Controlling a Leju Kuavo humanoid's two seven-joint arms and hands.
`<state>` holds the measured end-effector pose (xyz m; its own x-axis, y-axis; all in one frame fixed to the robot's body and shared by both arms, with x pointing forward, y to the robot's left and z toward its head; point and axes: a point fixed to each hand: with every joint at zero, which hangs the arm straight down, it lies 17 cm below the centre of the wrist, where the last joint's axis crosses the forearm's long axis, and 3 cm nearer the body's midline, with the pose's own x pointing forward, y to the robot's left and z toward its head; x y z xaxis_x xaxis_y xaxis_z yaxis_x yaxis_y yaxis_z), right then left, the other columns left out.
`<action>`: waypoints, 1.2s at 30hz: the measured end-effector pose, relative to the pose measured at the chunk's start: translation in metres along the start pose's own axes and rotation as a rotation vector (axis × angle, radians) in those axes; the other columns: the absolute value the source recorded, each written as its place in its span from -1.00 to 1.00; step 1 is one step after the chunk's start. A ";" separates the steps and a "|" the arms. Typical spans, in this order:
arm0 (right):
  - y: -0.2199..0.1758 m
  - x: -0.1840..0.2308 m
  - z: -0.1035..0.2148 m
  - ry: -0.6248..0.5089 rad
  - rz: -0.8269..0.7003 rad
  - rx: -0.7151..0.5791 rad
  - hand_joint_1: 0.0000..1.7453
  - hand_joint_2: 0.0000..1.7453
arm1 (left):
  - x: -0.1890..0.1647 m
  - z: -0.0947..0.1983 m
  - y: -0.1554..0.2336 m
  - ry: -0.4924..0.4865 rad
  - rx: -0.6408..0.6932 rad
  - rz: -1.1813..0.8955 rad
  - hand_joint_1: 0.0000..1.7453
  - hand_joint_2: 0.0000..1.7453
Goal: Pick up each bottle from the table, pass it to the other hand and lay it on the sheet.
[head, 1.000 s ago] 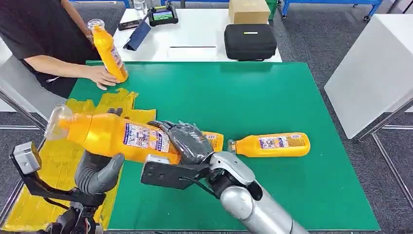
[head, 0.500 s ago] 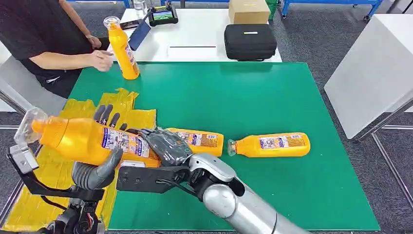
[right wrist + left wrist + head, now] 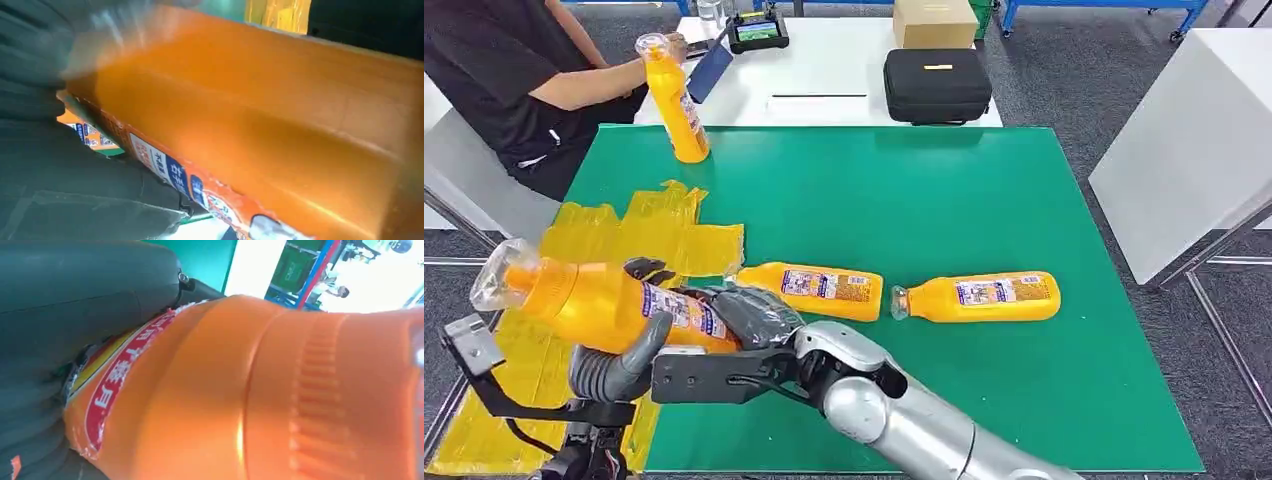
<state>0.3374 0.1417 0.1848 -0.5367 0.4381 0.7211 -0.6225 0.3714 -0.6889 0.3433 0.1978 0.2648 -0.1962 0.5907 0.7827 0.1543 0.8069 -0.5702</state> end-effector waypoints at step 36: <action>-0.098 -0.157 0.137 0.377 0.143 -0.439 -1.00 -1.00 | 0.057 0.025 0.092 -0.417 0.288 -1.814 1.00 1.00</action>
<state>0.4047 -0.0755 0.1499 -0.3086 0.7395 0.5982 -0.2223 0.5554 -0.8013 0.3222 0.3057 0.2510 -0.1119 -0.9385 0.3266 -0.6195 0.3229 0.7156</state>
